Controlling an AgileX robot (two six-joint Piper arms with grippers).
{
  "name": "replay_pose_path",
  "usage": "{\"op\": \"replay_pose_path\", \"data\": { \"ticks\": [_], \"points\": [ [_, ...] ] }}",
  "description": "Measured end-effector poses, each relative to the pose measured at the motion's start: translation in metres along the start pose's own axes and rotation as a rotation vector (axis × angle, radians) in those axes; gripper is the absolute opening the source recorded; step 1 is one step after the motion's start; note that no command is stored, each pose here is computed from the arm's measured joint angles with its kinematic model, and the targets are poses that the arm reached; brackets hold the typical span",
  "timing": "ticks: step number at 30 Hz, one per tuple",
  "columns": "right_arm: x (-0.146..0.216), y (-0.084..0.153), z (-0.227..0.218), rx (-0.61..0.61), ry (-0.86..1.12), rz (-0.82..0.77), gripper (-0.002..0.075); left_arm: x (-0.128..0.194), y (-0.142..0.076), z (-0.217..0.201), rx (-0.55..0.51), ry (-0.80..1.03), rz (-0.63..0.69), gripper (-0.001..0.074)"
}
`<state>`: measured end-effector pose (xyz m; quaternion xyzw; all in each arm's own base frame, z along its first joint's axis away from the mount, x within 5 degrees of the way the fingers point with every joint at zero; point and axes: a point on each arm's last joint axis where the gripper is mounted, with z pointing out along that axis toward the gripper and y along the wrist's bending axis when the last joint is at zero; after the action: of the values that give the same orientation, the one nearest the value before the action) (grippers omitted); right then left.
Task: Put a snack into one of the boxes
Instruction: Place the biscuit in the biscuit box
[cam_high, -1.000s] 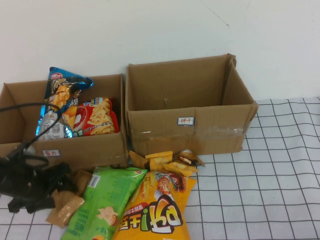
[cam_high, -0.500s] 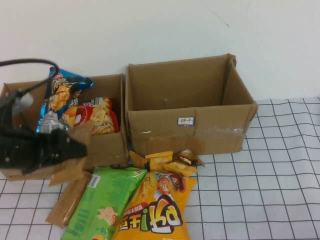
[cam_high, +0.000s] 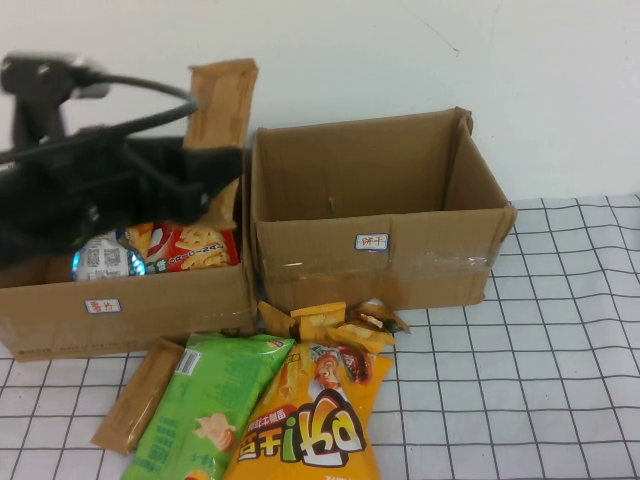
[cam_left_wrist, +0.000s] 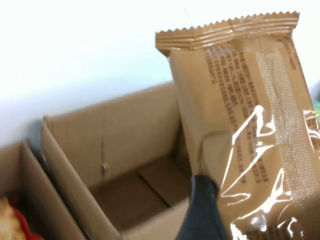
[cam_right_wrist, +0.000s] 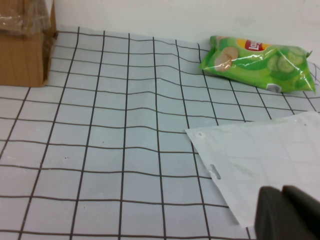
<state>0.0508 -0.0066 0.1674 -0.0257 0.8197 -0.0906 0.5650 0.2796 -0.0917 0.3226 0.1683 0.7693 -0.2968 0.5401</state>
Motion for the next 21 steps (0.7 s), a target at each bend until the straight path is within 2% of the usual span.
{"op": "replay_pose_path", "data": {
  "ticks": [5, 10, 17, 21],
  "points": [
    [0.000, 0.000, 0.000, 0.000, 0.000, 0.000, 0.0000, -0.012, 0.013, 0.045, 0.011, 0.011, 0.051, 0.0459],
    [0.000, 0.000, 0.000, 0.000, 0.000, 0.000, 0.0000, -0.018, 0.035, 0.105, 0.027, 0.022, 0.057, 0.0459],
    [0.000, 0.000, 0.000, 0.000, 0.000, 0.000, 0.0000, 0.003, 0.071, 0.174, 0.030, 0.059, 0.041, 0.0459],
    [0.000, 0.000, 0.000, 0.000, 0.000, 0.000, 0.0000, 0.018, 0.084, 0.195, 0.027, 0.082, 0.028, 0.0549]
  ]
}}
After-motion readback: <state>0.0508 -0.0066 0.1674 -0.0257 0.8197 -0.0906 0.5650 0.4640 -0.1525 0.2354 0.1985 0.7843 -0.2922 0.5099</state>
